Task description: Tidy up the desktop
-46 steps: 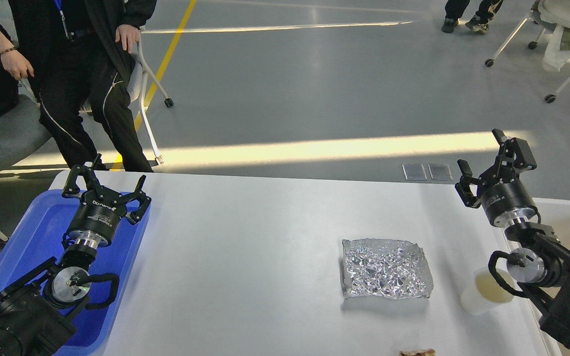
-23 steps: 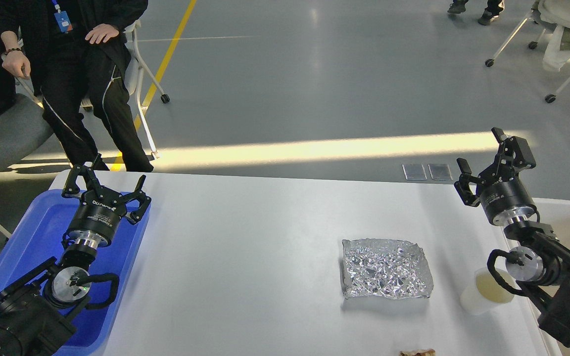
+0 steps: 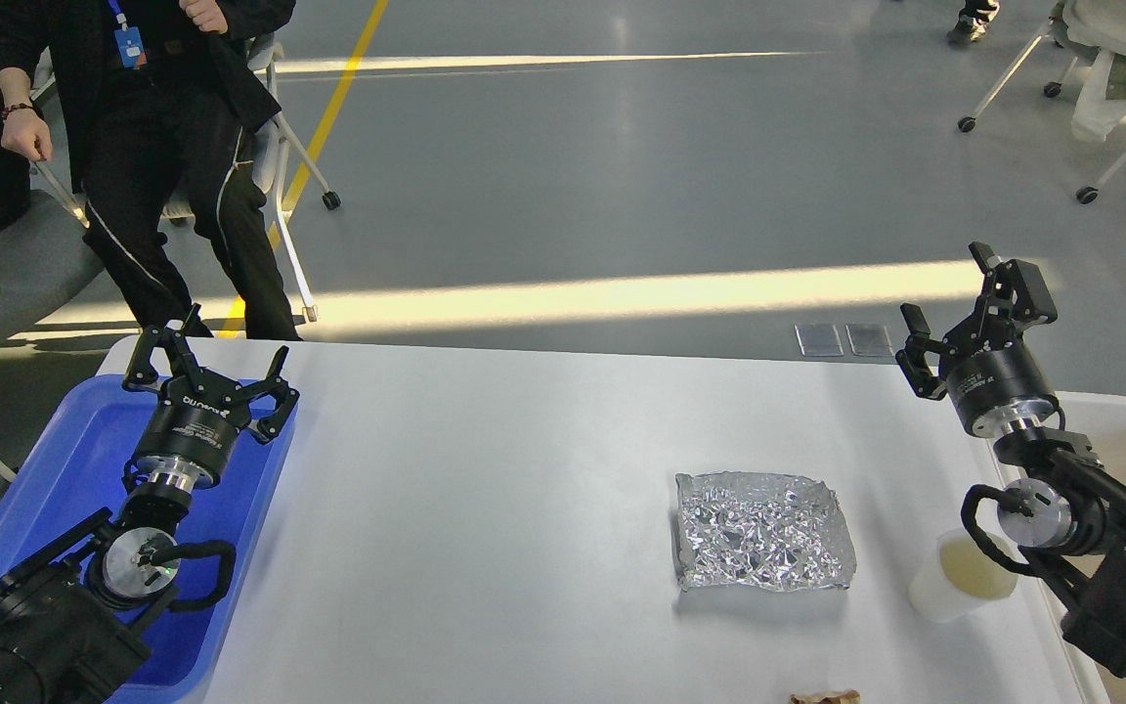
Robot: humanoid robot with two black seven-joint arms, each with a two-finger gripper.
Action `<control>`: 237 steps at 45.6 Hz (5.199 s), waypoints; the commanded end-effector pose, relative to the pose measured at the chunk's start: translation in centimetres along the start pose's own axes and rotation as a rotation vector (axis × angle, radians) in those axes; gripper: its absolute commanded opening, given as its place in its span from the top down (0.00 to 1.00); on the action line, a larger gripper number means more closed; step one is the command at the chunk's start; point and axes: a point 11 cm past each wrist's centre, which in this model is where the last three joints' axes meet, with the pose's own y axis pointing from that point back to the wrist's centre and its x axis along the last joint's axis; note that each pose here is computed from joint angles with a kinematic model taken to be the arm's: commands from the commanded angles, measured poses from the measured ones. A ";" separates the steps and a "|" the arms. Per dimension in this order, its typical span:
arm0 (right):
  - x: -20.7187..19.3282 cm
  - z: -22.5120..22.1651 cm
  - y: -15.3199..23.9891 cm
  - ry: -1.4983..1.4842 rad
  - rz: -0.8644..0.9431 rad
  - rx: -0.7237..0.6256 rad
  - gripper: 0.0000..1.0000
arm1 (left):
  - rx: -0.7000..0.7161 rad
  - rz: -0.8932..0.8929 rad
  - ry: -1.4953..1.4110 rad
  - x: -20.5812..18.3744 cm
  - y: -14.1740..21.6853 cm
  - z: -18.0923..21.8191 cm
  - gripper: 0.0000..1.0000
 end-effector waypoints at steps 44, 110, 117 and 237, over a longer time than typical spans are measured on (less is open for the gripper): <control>-0.1 -0.6 -0.1 -0.011 -0.049 -0.041 0.00 | 0.001 0.000 0.000 0.0 0.0 0.0 0.00; -1.6 -6.6 2.3 1.286 -0.830 -0.354 0.00 | -0.002 0.000 0.001 0.0 0.0 0.0 0.00; -0.4 -4.9 4.2 1.455 -0.923 -0.378 0.02 | -0.001 0.000 0.000 0.0 0.0 0.0 0.00; 9.3 1.5 14.4 1.542 -0.809 -0.720 0.63 | -0.001 0.000 0.000 0.0 0.0 0.0 0.00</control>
